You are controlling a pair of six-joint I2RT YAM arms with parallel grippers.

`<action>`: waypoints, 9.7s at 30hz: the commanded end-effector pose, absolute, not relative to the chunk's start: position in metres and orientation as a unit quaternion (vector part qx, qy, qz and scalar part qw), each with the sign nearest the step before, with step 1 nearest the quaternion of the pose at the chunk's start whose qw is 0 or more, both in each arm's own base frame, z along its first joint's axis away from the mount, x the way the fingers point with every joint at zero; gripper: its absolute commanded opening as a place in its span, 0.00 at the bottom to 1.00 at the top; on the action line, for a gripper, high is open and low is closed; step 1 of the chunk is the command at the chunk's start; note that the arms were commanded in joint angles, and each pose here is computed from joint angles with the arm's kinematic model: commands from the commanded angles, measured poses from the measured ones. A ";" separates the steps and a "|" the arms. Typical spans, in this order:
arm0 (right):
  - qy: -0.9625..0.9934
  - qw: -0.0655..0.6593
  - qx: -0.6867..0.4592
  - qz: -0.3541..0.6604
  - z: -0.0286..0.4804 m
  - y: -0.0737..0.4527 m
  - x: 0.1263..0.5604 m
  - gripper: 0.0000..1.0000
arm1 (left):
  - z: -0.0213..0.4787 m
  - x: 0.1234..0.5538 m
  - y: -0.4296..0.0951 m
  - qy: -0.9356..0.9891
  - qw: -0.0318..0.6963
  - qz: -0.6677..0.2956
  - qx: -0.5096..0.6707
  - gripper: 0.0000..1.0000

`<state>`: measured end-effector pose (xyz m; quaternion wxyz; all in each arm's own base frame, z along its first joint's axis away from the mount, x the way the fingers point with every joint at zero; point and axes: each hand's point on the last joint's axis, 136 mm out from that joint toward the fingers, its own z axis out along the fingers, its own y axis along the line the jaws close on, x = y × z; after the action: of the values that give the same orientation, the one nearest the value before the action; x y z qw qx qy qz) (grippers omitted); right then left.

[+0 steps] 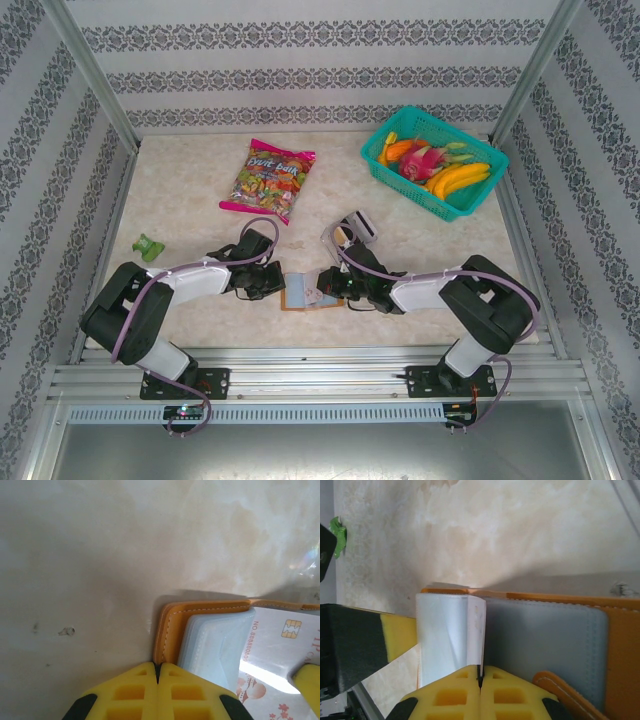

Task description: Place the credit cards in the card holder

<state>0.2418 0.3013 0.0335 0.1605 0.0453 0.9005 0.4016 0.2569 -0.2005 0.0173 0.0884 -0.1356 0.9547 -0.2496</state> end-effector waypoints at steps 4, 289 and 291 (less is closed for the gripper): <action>0.913 0.113 0.037 0.391 0.012 0.311 0.225 0.00 | 0.000 0.250 -0.194 0.963 0.073 -0.220 -0.137 0.00; 0.827 0.244 0.108 0.495 0.198 0.203 0.377 0.00 | 0.197 0.412 -0.331 0.712 0.159 -0.671 -0.134 0.30; 0.826 0.242 0.109 0.497 0.197 0.202 0.377 0.00 | 0.197 0.411 -0.331 0.711 0.159 -0.671 -0.135 0.26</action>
<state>0.3760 0.2034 0.1885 0.2347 0.1146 0.8364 0.4819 0.4094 -0.3336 0.1809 0.1413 -0.1533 0.7292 -0.6518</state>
